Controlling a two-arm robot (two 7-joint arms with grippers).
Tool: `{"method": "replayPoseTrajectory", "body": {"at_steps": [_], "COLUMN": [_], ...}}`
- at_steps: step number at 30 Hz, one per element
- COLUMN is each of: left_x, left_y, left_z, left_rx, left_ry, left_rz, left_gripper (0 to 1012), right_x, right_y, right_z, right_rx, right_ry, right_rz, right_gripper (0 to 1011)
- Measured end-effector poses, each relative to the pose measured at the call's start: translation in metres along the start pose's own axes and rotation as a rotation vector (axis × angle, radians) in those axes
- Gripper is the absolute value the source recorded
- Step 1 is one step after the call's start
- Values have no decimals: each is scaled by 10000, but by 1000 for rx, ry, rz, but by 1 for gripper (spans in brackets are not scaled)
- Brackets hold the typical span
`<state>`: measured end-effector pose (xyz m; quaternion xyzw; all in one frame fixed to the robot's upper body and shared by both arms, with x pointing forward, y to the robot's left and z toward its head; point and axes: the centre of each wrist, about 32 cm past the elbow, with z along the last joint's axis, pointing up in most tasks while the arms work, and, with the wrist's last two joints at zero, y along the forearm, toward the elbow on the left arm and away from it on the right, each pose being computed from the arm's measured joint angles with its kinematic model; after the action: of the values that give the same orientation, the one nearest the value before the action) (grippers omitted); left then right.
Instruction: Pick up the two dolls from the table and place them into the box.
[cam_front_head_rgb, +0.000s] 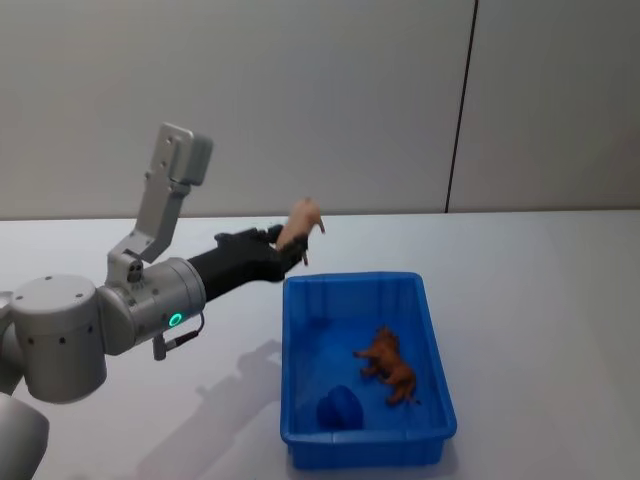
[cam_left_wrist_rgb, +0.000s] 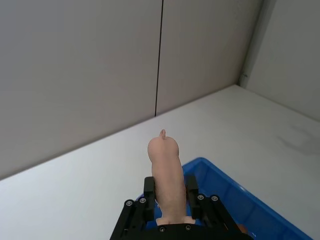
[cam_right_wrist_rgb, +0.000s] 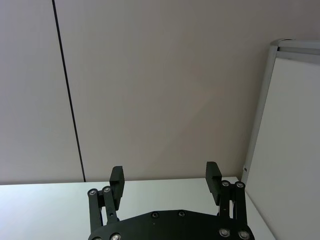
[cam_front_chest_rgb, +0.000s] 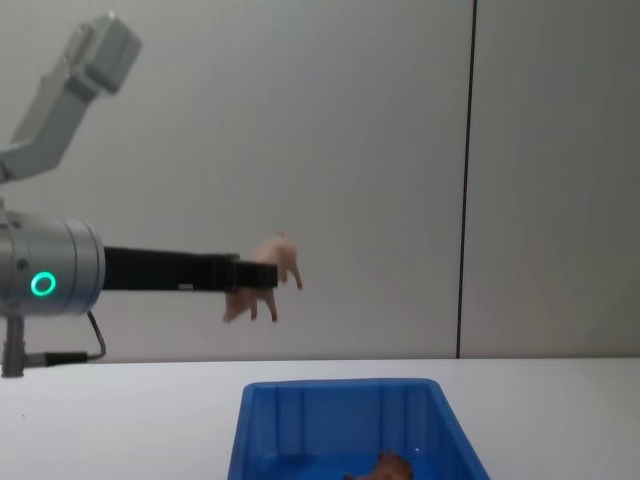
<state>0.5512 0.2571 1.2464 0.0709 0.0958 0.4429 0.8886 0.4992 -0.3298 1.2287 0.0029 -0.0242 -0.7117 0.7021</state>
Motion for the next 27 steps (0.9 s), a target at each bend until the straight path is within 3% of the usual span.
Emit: {"method": "replayPoseTrajectory", "body": {"at_steps": [5, 9, 27], "left_x": [57, 82, 91], "left_y": [-46, -77, -224], "left_z": [-13, -23, -12], "left_rx": [64, 85, 64], "left_ry": [10, 20, 44], "left_rz": [-34, -62, -215], "left_gripper": [380, 380, 379], "right_x": [0, 0, 0], "right_y": [0, 0, 0], "right_z": [0, 0, 0], "right_rx": [0, 0, 0], "right_ry": [0, 0, 0], "right_rz": [0, 0, 0], "right_gripper": [1001, 1001, 1001]}}
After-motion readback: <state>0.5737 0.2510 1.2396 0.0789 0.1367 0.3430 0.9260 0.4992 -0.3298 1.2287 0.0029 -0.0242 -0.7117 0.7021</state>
